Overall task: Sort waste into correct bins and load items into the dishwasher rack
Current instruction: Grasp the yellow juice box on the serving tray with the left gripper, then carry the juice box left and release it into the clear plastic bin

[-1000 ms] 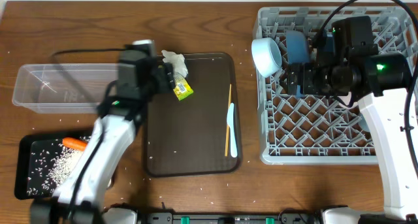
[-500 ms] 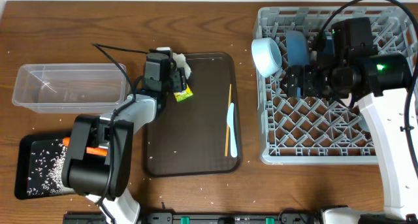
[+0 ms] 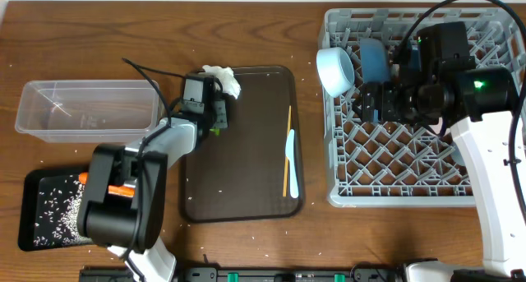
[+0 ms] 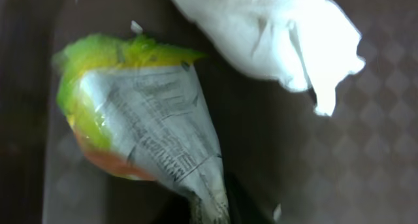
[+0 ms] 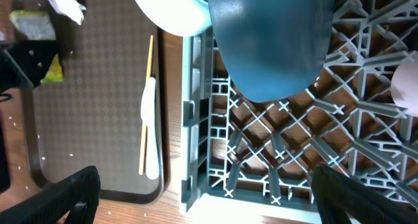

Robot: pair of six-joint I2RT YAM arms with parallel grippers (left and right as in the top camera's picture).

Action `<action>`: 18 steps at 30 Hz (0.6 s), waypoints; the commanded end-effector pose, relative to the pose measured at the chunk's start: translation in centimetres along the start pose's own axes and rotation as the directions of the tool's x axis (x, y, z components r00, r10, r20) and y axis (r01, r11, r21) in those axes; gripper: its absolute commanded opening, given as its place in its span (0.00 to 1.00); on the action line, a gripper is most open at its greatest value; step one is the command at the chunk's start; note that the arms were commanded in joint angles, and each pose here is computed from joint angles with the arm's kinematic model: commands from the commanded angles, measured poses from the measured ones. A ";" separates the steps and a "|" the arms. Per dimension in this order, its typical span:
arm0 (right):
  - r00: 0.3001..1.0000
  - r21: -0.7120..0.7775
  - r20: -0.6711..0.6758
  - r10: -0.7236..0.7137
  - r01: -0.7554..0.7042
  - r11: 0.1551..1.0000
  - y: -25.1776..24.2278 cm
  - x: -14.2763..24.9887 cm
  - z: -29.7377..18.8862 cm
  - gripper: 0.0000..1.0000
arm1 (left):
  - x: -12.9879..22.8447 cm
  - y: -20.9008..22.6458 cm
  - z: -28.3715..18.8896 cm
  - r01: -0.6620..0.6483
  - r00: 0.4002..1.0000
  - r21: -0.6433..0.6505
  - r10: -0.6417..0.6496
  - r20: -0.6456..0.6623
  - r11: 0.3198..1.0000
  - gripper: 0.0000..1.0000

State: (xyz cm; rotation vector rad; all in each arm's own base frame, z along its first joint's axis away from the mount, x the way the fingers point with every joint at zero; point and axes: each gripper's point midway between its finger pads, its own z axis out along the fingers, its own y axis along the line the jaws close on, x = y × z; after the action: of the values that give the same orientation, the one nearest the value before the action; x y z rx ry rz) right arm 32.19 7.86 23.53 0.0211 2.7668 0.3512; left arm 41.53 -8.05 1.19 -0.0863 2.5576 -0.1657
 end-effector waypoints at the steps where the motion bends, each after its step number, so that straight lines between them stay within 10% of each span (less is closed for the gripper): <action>1: 1.000 -0.008 0.016 0.001 -0.001 1.000 0.4 0.1 -0.6 0.97 | -3.3 -1.1 -4.2 0.002 0.994 0.039 -0.007 0.108 0.999 0.06; 9: 1.000 -0.008 0.016 0.001 -0.001 1.000 0.4 0.1 -0.6 0.97 | -9.9 7.0 -15.9 0.189 0.896 -0.259 -0.058 0.441 0.947 0.06; 15: 1.000 -0.009 0.015 -0.002 0.002 1.000 0.5 0.1 -0.6 0.96 | -8.8 12.9 -14.8 0.287 0.904 -0.362 -0.125 0.409 0.887 0.06; 16: 1.000 -0.010 0.015 -0.002 0.002 1.000 0.5 0.1 -0.6 0.96 | -8.5 13.9 -14.1 0.300 0.906 -0.377 -0.138 0.400 0.876 0.17; 18: 1.000 -0.010 0.014 -0.002 0.002 1.000 0.5 0.1 -0.6 0.97 | -8.5 15.4 -13.3 0.326 0.901 -0.392 -0.157 0.405 0.860 0.70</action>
State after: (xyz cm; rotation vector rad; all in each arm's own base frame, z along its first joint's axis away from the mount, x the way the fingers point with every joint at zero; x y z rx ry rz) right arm 32.18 7.87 23.52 0.0207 2.7672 0.3513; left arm 41.00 7.19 16.37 -0.5071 2.1457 0.2588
